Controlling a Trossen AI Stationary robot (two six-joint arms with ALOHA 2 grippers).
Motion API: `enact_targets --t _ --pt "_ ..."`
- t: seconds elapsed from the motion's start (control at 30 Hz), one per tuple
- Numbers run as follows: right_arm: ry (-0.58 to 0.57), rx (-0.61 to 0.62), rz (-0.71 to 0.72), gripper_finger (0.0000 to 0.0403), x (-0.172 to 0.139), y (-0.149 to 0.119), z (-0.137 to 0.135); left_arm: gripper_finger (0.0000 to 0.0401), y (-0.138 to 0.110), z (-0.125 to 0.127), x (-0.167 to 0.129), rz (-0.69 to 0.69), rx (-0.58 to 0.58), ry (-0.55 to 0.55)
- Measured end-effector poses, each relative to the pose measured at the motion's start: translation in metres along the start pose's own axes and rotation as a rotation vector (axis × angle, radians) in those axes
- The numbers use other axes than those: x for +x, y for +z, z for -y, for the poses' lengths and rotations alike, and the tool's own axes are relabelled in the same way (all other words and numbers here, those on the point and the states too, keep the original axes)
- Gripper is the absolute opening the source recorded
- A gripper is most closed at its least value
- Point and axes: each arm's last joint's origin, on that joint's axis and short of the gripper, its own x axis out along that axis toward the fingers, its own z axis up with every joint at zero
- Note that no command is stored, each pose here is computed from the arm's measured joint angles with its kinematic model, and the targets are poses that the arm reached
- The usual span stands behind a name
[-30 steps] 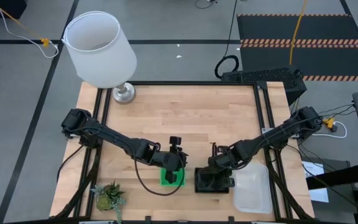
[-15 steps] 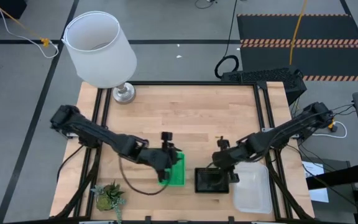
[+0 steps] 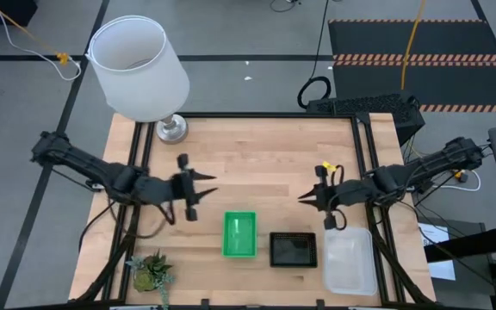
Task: Stack baskets by color
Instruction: Return to Home Position
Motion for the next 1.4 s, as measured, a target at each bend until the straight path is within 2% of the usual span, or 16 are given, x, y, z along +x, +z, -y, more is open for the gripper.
enact_targets --t 0.2,0.37,0.6,0.7,0.8,0.97,1.17,1.4 --pt "-0.047 0.002 0.092 0.0029 -0.001 -0.034 0.006 0.0145 -0.034 -0.014 -0.022 0.104 -0.059 0.011" --pt "-0.076 0.020 0.147 0.0029 0.003 -0.062 0.007 0.0145 -0.067 -0.017 -0.029 0.167 -0.107 0.015" --pt "-0.019 0.021 0.185 0.0029 0.013 -0.100 0.000 0.0143 -0.101 -0.016 -0.028 0.177 -0.129 0.026" --pt "-0.028 0.024 0.213 0.0029 0.016 -0.115 -0.002 0.0122 -0.110 -0.014 -0.025 0.184 -0.130 -0.002" --pt "-0.035 0.018 0.247 0.0029 0.018 -0.127 -0.004 0.0081 -0.114 -0.014 -0.023 0.191 -0.136 -0.028" --pt "-0.043 0.018 0.283 0.0029 0.017 -0.138 -0.006 0.0009 -0.122 -0.014 -0.019 0.177 -0.130 -0.025" --pt "-0.053 0.015 0.327 0.0029 0.014 -0.148 -0.007 0.0015 -0.132 -0.013 -0.015 0.233 -0.131 -0.103" --pt "-0.063 0.026 0.384 0.0029 0.008 -0.146 -0.005 0.0008 -0.148 -0.013 -0.011 0.287 -0.131 -0.139"
